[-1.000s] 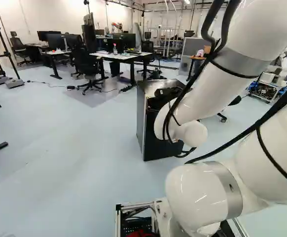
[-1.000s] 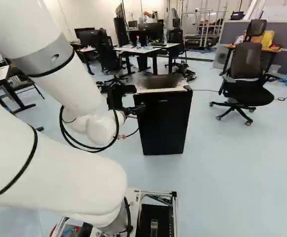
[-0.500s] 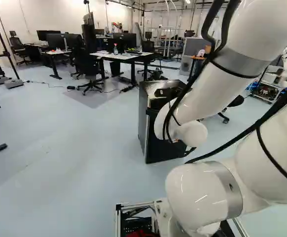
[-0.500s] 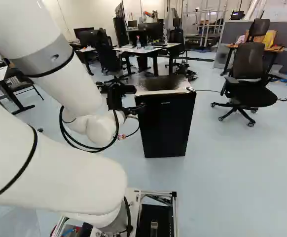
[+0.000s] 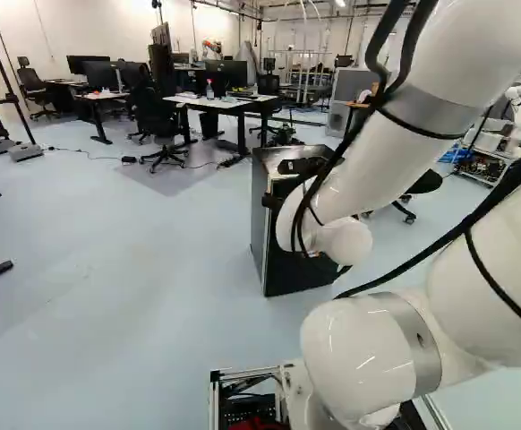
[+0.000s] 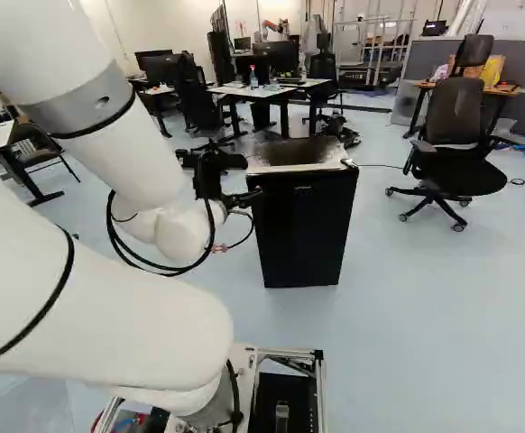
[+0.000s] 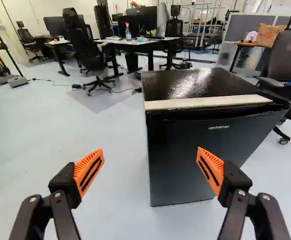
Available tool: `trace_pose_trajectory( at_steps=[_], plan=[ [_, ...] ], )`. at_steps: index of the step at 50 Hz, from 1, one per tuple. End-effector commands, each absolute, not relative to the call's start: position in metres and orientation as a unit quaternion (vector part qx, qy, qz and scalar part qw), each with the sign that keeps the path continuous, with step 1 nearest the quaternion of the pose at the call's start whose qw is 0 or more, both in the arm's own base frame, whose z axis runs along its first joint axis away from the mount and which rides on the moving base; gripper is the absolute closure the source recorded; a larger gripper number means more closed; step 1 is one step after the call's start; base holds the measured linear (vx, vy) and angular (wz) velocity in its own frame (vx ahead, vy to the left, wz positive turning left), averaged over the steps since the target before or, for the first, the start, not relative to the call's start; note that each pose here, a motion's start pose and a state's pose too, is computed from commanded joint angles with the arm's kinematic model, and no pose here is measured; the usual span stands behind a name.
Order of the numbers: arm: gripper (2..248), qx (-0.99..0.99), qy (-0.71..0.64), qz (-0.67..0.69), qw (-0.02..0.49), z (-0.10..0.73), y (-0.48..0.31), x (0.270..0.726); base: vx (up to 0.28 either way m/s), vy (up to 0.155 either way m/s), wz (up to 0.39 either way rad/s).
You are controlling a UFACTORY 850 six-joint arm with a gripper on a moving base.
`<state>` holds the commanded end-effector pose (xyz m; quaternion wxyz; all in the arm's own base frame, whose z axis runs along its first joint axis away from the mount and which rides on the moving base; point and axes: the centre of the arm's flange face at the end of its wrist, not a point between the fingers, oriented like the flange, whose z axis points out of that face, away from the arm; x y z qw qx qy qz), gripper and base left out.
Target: Grab a drink from the fridge
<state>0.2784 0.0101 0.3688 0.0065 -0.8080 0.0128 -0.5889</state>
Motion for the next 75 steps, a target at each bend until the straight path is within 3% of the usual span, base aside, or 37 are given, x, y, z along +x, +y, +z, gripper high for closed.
trace_pose_trajectory(
  at_steps=[75],
  plan=[
    [3, -0.798, 0.183, -0.571, -0.062, 0.322, 0.065, 0.356, 0.000, 0.000, 0.000]
  ],
)
